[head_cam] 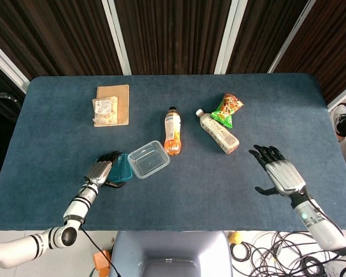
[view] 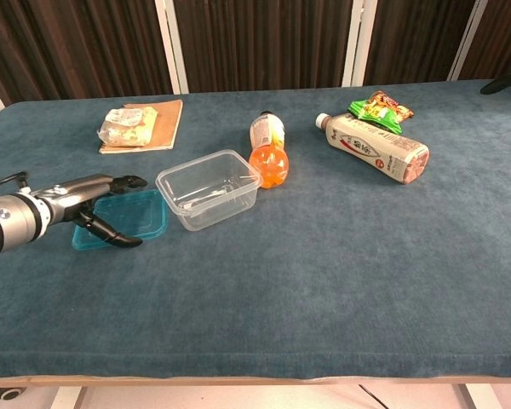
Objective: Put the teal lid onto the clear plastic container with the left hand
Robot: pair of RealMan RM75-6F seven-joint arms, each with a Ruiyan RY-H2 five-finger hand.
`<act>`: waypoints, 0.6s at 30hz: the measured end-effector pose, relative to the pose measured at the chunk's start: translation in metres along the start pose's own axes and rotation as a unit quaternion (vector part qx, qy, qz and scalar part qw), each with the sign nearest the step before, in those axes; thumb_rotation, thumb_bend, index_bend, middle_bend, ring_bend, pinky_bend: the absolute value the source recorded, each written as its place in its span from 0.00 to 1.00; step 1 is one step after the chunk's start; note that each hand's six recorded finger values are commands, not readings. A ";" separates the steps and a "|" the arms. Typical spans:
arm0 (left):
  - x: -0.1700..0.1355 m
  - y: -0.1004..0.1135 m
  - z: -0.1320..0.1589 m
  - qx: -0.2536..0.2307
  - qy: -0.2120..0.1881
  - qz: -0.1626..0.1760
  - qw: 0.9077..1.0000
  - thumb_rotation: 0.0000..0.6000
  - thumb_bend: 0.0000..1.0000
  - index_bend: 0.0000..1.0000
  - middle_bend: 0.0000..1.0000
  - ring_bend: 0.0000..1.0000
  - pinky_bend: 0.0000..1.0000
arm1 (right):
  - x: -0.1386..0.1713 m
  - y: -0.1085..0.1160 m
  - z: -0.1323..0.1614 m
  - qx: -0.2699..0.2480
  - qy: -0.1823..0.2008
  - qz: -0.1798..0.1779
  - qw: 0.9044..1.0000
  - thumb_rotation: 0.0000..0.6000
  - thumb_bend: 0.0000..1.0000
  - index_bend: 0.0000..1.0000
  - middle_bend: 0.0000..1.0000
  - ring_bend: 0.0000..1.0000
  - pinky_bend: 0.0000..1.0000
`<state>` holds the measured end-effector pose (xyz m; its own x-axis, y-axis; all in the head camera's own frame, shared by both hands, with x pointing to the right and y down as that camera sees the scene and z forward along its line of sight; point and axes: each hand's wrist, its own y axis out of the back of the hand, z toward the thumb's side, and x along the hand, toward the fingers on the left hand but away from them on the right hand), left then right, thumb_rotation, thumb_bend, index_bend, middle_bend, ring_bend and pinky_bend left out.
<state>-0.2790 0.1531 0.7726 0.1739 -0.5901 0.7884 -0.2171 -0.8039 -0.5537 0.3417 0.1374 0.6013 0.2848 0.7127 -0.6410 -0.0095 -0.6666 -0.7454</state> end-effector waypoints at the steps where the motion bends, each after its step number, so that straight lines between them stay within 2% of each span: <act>1: 0.001 -0.001 -0.001 0.004 0.003 -0.001 1.000 0.78 0.18 0.00 0.00 0.00 0.07 | 0.000 0.000 0.000 -0.001 0.000 0.001 1.000 1.00 0.13 0.00 0.00 0.00 0.00; 12: 0.008 -0.003 -0.005 0.048 0.037 0.009 0.998 0.78 0.18 0.00 0.00 0.00 0.13 | 0.001 -0.001 -0.006 -0.006 -0.003 0.009 1.000 1.00 0.13 0.00 0.00 0.00 0.00; 18: 0.008 0.002 -0.010 0.047 0.052 0.018 0.997 0.82 0.18 0.00 0.00 0.01 0.16 | 0.000 0.000 -0.008 -0.008 -0.002 0.009 1.000 1.00 0.13 0.00 0.00 0.00 0.00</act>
<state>-0.2872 0.1477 0.7802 0.0653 -0.6112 0.7888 -0.1300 -0.7890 -0.6005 0.3493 0.1362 0.6029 0.2804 0.7013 -0.6555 0.0011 -0.6831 -0.7304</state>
